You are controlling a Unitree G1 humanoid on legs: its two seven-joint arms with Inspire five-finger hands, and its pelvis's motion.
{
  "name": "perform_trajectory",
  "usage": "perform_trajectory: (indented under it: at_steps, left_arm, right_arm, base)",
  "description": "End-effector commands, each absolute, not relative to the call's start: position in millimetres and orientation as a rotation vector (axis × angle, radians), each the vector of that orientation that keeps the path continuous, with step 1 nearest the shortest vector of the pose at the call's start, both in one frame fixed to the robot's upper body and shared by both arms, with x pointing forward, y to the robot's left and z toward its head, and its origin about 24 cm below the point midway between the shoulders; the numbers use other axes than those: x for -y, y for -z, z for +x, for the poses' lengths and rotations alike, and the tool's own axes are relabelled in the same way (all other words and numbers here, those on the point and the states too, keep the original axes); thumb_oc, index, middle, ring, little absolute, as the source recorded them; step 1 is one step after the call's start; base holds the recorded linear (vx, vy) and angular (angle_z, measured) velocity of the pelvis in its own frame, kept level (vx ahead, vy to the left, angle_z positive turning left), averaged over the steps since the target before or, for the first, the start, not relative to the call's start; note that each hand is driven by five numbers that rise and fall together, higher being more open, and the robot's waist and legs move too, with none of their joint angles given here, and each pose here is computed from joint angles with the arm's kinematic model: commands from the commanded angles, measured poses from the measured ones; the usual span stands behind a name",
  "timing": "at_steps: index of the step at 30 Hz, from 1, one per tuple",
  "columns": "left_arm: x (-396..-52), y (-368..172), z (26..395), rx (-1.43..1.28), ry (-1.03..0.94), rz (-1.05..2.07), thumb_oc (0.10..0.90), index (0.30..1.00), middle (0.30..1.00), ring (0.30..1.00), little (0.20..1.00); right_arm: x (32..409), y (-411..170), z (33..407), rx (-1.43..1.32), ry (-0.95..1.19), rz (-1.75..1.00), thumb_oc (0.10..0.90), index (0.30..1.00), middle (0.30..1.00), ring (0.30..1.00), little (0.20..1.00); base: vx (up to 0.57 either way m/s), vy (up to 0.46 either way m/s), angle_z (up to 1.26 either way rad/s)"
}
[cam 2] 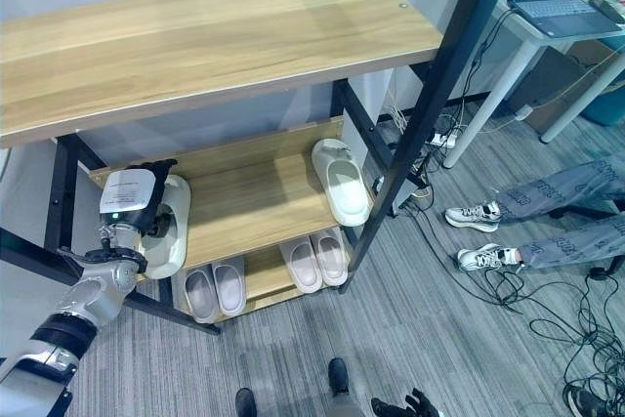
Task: Arrange the slippers neatly on the shoe rack.
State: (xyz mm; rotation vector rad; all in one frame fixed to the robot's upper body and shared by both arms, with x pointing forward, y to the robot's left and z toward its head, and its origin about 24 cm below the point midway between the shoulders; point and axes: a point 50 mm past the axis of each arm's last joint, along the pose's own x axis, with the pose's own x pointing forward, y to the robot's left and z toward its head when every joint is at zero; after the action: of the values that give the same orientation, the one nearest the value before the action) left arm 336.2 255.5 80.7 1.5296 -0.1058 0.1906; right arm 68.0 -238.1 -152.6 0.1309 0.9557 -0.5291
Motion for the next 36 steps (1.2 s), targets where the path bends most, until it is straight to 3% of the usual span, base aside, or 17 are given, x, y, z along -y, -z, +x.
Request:
perform_trajectory:
  at_steps: [1,6,8,13,21,26,36]
  left_arm:
    - [-247.1,-159.0,371.9,0.297,-0.359,1.489,0.4,0.3,0.3,0.3,0.3]
    - [-219.5,-158.9,376.6,0.369,-0.29,1.455,0.4,0.3,0.3,0.3,0.3]
    - [-186.0,-147.3,377.2,0.424,-0.178,1.424,0.4,0.3,0.3,0.3,0.3]
    - [-142.6,-139.2,379.5,0.496,-0.053,1.413,0.4,0.3,0.3,0.3,0.3]
    - [-90.5,-173.0,388.4,0.679,-0.021,1.402,0.4,0.3,0.3,0.3,0.3]
    - [-86.5,-194.7,396.8,0.746,-0.024,1.578,0.4,0.3,0.3,0.3,0.3]
    - [-121.2,-238.1,416.5,0.701,-0.167,1.897,0.4,0.3,0.3,0.3,0.3]
  right_arm:
    - [261.4,137.0,91.6,-0.82,0.563,0.082,0.8,0.9,0.9,0.9,0.9]
    - [259.4,137.1,93.6,-0.816,0.557,0.09,0.8,0.9,0.9,0.9,0.9]
    - [260.5,135.5,101.9,-0.805,0.548,0.081,0.8,0.9,0.9,0.9,0.9]
    - [266.6,130.0,114.7,-0.776,0.536,0.045,0.8,0.9,0.9,0.9,0.9]
    - [275.2,120.8,130.7,-0.729,0.514,-0.023,0.8,0.9,0.9,0.9,0.9]
    - [277.9,116.4,139.8,-0.699,0.517,-0.043,0.8,0.9,0.9,0.9,0.9]
    - [272.3,118.4,139.5,-0.685,0.52,-0.011,0.8,0.9,0.9,0.9,0.9]
  base:
    - [0.0,0.0,0.0]
    - [0.0,-0.008,-0.02]
    - [0.0,0.0,0.0]
    - [0.0,-0.01,-0.02]
    - [0.0,-0.023,-0.09]
    - [0.02,-0.026,-0.21]
    - [0.02,-0.033,-0.07]
